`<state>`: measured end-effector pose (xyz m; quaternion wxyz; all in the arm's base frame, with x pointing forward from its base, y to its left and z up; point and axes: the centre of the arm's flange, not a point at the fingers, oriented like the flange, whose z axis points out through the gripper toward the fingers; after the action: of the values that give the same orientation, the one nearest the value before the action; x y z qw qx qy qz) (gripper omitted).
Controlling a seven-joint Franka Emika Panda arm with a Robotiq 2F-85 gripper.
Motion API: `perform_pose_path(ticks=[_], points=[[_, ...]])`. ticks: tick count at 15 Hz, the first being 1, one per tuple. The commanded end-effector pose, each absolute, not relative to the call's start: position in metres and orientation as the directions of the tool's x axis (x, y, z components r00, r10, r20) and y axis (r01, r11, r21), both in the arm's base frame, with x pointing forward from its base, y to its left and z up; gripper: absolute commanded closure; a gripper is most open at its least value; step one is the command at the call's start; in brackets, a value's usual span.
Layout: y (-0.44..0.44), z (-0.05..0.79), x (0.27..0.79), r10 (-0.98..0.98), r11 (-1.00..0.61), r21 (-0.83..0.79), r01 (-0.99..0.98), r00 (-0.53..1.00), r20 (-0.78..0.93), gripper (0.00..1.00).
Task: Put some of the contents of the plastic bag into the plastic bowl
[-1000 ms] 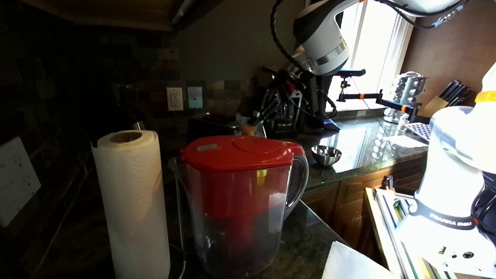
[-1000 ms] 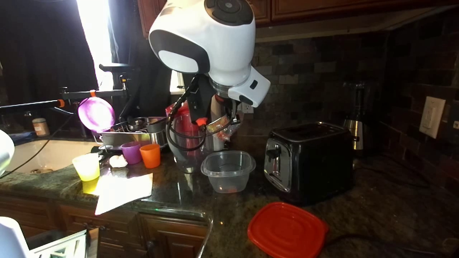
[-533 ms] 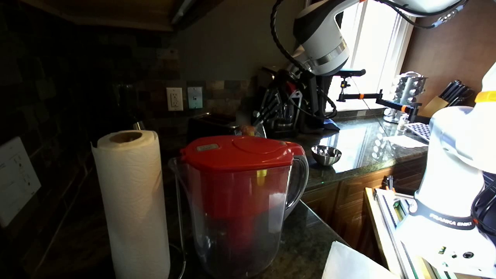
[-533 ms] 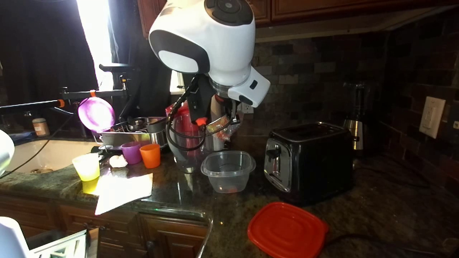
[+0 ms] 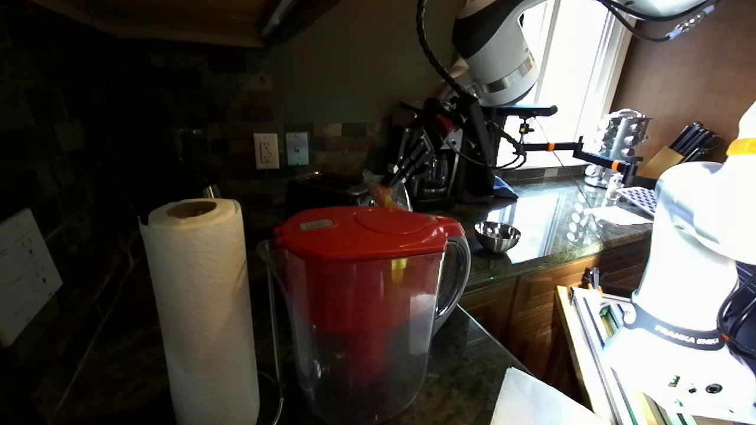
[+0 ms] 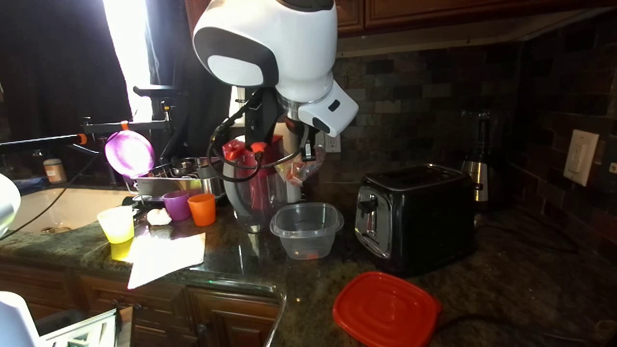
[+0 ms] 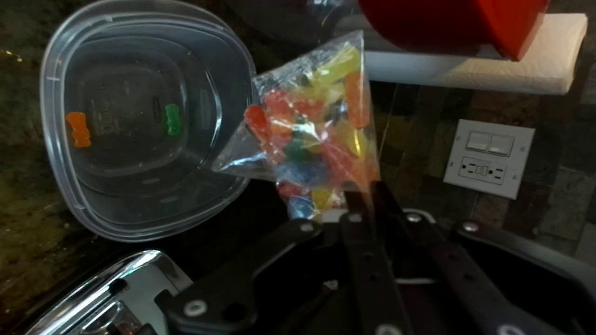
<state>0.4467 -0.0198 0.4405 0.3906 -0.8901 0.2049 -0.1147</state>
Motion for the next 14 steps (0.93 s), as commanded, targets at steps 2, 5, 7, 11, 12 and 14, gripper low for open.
perform_pose_path(ticks=[2, 5, 7, 11, 12, 14], points=[[-0.021, 0.463, 0.436, -0.558, -0.613, -0.663, -0.43, 0.829, -0.022, 0.97], [-0.025, 0.471, 0.436, -0.624, -0.616, -0.582, -0.531, 0.78, -0.051, 0.97], [-0.029, 0.472, 0.434, -0.648, -0.629, -0.504, -0.592, 0.757, -0.081, 0.97], [-0.039, 0.468, 0.433, -0.722, -0.616, -0.37, -0.695, 0.686, -0.089, 0.97], [-0.042, 0.467, 0.432, -0.74, -0.605, -0.342, -0.719, 0.667, -0.093, 0.97], [-0.051, 0.462, 0.431, -0.779, -0.57, -0.293, -0.768, 0.618, -0.105, 0.97]])
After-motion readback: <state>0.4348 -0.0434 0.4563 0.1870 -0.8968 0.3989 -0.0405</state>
